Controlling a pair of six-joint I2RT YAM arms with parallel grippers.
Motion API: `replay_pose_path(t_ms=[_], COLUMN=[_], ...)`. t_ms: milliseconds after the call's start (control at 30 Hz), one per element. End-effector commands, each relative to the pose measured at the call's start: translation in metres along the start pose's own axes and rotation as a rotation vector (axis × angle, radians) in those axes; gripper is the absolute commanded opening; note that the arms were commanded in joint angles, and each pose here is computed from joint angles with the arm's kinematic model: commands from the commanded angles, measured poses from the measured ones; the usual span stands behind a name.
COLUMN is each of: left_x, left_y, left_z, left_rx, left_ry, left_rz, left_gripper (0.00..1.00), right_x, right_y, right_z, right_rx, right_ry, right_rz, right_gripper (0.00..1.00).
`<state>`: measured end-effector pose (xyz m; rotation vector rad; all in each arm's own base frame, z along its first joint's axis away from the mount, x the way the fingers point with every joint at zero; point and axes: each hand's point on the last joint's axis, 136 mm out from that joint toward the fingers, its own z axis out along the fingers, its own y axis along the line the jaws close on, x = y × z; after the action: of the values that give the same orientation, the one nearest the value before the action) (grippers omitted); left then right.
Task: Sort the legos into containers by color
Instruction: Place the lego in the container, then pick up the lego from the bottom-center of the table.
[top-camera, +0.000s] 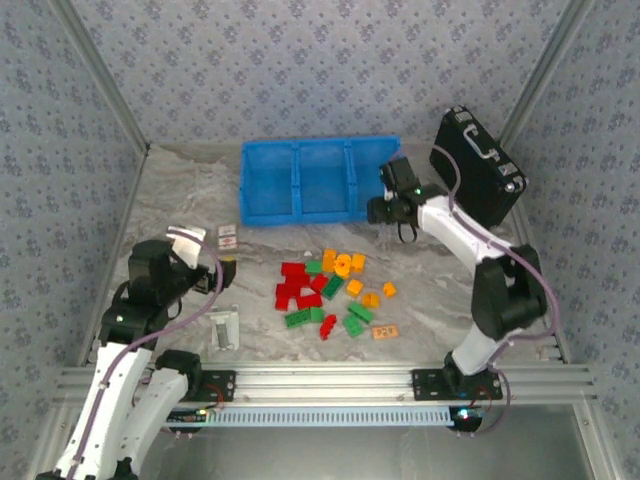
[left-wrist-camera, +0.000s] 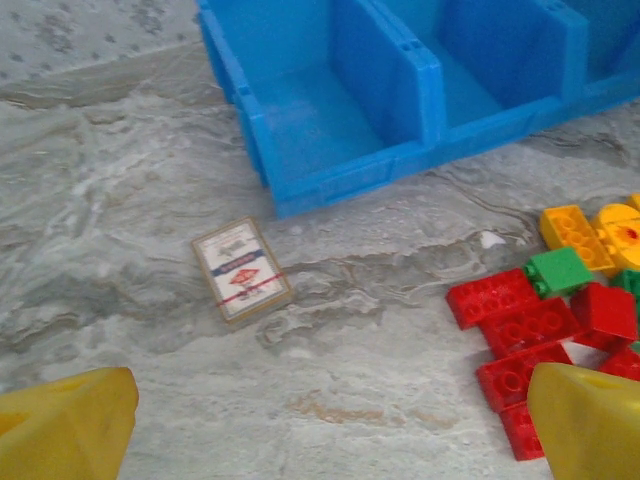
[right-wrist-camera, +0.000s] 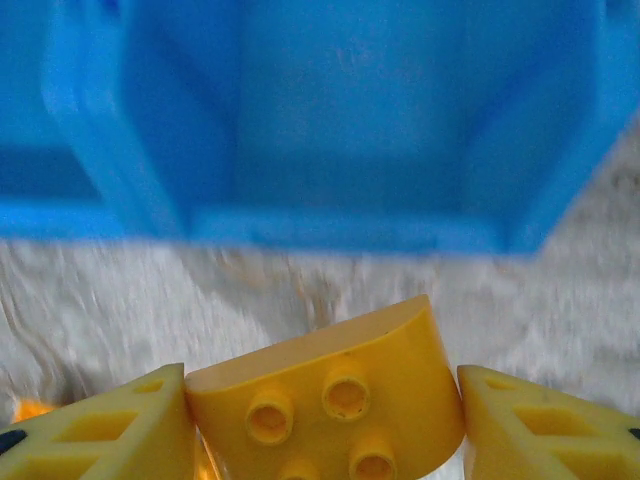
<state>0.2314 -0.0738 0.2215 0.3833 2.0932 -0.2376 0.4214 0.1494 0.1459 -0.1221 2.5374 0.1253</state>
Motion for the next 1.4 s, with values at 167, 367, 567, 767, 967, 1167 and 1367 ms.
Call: replay_pose_path(t_ms=[167, 367, 567, 767, 967, 1167, 1367], left_x=[0.003, 0.009, 0.005, 0.005, 0.002, -0.001, -0.005], left_y=[-0.017, -0.018, -0.02, -0.02, -0.024, -0.027, -0.033], left_z=[-0.004, -0.017, -0.03, -0.032, -0.027, -0.016, -0.005], left_rx=[0.088, 0.078, 0.08, 0.08, 0.108, 0.132, 0.177], left_ry=[-0.022, -0.017, -0.079, -0.089, -0.073, -0.073, -0.08], left_rz=[-0.03, -0.044, -0.057, -0.057, -0.041, -0.022, -0.036], left_gripper=[1.0, 1.0, 1.0, 1.0, 1.0, 1.0, 1.0], right_x=[-0.085, -0.106, -0.112, -0.113, -0.111, -0.044, 0.059], right_y=[0.003, 0.006, -0.006, -0.012, -0.007, 0.016, 0.005], right_z=[0.051, 0.076, 0.089, 0.089, 0.053, -0.007, -0.045], right_rx=[-0.004, -0.013, 0.0, 0.001, -0.008, -0.051, -0.017], right_ry=[-0.072, -0.075, -0.088, -0.086, -0.111, -0.076, -0.005], right_rz=[0.0, 0.003, 0.043, 0.043, 0.009, -0.068, -0.057], right_gripper=[0.61, 0.61, 0.61, 0.72, 0.88, 0.94, 0.91])
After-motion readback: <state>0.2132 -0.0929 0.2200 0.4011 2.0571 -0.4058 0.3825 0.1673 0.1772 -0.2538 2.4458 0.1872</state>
